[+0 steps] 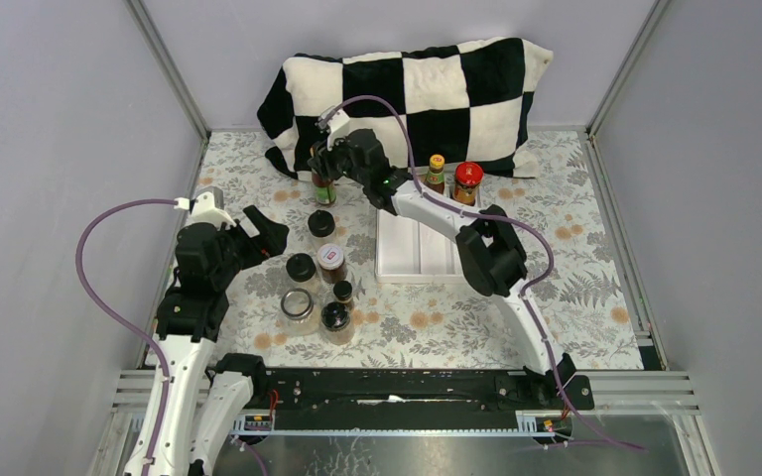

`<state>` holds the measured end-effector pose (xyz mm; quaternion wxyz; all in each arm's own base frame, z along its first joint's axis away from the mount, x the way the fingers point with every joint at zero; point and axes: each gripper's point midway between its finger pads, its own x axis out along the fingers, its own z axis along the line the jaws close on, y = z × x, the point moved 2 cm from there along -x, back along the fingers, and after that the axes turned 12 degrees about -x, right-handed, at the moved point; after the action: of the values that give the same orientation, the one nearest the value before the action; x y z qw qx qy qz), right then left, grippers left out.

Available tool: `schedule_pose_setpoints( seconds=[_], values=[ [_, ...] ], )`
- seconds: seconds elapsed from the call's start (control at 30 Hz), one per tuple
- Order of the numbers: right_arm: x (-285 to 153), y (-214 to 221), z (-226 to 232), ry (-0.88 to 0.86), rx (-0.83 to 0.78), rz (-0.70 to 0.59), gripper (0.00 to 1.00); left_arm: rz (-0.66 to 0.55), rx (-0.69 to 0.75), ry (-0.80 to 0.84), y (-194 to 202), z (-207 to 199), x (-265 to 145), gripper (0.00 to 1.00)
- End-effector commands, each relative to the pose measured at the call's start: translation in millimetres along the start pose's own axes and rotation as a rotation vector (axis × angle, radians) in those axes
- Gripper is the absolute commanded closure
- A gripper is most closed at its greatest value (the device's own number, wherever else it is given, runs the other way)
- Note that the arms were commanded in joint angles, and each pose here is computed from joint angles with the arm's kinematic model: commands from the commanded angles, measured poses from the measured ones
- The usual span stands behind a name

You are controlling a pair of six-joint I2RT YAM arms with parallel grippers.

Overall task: Organize the condiment bottles
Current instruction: Pick up the bottle from the center of the board.

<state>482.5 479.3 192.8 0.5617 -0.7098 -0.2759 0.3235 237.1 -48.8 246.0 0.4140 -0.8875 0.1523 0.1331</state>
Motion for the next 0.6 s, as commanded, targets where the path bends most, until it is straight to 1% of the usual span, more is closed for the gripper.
schedule_pose_setpoints(
  seconds=[0.0,0.57],
  values=[
    [-40,-128,-32,0.082,-0.042,-0.274,0.86,-0.010,0.016,0.011,-1,-1,3,0.01],
    [-78,-140,-44,0.109,-0.053,-0.279,0.88,-0.004,0.016,0.006,0,0,5,0.01]
  ],
)
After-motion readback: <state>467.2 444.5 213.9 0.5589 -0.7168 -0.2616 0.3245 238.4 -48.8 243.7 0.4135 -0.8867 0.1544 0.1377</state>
